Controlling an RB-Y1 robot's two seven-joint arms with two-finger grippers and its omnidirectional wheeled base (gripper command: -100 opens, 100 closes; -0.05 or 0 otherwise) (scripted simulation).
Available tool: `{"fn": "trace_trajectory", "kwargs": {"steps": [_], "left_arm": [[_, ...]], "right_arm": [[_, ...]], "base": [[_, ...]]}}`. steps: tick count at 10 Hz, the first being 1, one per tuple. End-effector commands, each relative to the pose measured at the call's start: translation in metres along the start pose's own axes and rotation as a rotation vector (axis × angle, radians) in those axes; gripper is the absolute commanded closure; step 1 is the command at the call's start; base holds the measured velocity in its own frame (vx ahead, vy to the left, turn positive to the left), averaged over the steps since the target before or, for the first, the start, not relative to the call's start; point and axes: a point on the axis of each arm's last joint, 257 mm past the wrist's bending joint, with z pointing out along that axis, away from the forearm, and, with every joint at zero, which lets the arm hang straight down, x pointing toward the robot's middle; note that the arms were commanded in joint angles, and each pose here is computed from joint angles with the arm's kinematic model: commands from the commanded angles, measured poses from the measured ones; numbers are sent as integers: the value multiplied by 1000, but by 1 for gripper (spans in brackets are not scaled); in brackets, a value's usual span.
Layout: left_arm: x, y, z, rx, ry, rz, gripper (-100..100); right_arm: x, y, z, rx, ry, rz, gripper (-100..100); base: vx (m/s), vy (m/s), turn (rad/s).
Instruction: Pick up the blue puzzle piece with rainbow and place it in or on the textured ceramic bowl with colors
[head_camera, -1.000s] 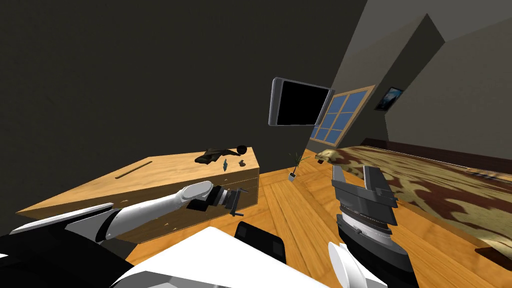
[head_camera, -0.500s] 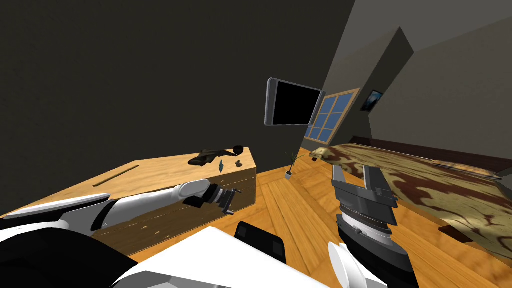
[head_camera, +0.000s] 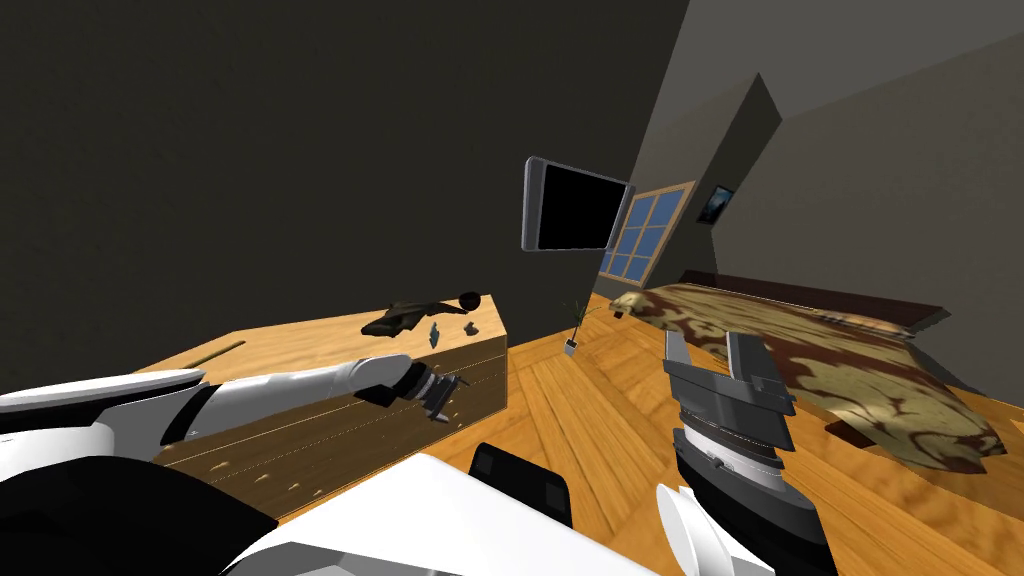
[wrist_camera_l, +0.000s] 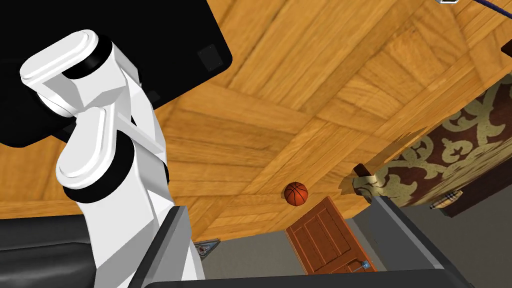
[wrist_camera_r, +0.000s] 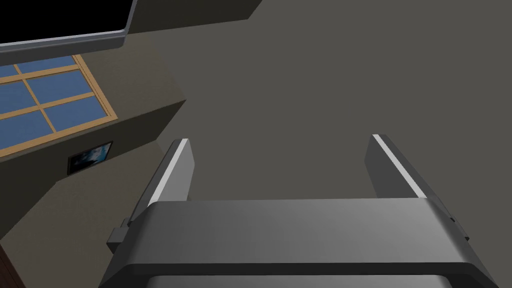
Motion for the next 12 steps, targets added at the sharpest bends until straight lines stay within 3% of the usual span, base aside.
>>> {"fn": "trace_trajectory", "kwargs": {"steps": [1,2,3,4,5,6,8,9,10,11,12], "left_arm": [[30,-8,-14,41,83,44,-100],[32,-9,-14,46,93,59,-100],[60,-15,-33,85,171,101,-100],[63,-16,-34,90,179,113,-100],[89,-21,-55,129,254,153,-100],[91,-21,-55,133,261,164,-100],[136,-28,-95,206,390,241,-100],[142,-29,-104,219,415,253,-100],[142,-29,-104,219,415,253,-100],[163,-31,-130,260,485,291,-100],[163,-31,-130,260,485,291,-100]], "right_arm": [[0,0,0,0,0,0,0],[0,0,0,0,0,0,0],[0,0,0,0,0,0,0],[0,0,0,0,0,0,0],[0,0,0,0,0,0,0],[0,0,0,0,0,0,0],[0,0,0,0,0,0,0],[0,0,0,0,0,0,0],[0,0,0,0,0,0,0],[0,0,0,0,0,0,0],[0,0,0,0,0,0,0]], "base": [[5,-12,-157],[3,-4,-92],[4,-10,-166],[4,-3,-93],[9,-9,-166],[6,-3,-76],[8,-9,-190],[7,-1,-63],[4,0,31],[4,-8,-116],[4,-2,-90]]}}
